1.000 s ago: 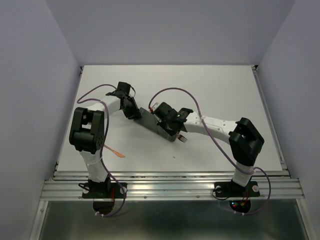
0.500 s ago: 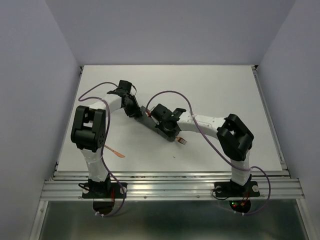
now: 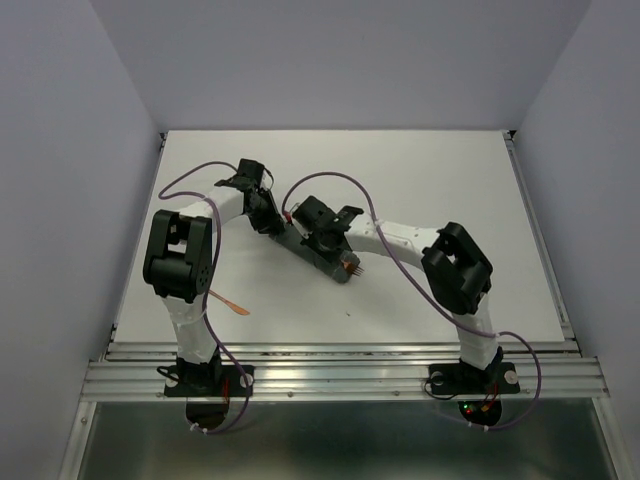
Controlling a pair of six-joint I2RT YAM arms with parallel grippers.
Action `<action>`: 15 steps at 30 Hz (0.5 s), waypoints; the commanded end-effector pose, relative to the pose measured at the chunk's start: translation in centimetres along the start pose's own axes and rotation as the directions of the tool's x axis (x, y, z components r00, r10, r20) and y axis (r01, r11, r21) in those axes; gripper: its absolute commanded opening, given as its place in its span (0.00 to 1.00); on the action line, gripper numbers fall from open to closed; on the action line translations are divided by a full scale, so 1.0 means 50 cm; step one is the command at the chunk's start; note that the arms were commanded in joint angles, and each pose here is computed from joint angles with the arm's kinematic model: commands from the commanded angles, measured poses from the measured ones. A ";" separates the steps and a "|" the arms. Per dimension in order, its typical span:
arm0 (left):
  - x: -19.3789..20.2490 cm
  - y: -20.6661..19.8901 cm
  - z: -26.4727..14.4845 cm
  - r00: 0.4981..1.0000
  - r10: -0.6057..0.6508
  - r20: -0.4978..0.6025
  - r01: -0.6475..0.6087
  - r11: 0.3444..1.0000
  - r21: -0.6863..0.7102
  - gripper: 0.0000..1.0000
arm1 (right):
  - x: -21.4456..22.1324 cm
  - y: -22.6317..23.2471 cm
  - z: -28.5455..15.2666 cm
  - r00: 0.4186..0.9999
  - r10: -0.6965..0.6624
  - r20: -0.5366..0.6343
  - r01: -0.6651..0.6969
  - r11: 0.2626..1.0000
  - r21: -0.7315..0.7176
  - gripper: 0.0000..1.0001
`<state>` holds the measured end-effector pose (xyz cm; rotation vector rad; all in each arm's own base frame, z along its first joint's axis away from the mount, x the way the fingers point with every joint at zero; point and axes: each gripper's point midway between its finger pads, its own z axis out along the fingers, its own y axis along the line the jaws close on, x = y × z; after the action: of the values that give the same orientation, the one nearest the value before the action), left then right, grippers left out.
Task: Fold the napkin into a case and place the utensils inside
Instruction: Insert the fork into the folded napkin.
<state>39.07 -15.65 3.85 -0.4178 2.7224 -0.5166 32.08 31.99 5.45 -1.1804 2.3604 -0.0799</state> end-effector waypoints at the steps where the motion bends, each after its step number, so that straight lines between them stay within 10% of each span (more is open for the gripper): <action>1: -0.002 -0.011 0.001 0.999 0.038 -0.015 -0.038 0.999 0.014 0.33 | -0.056 -0.018 -0.007 0.998 -0.012 0.064 0.011 1.000 0.009 0.01; 15: -0.015 -0.026 -0.004 0.997 0.076 -0.014 -0.076 0.996 0.038 0.31 | -0.101 -0.034 0.020 0.993 -0.018 0.116 0.017 1.000 0.016 0.01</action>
<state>39.69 -16.26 3.88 -0.3597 2.7314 -0.5513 34.34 33.08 5.43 -1.1959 2.3243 -0.0817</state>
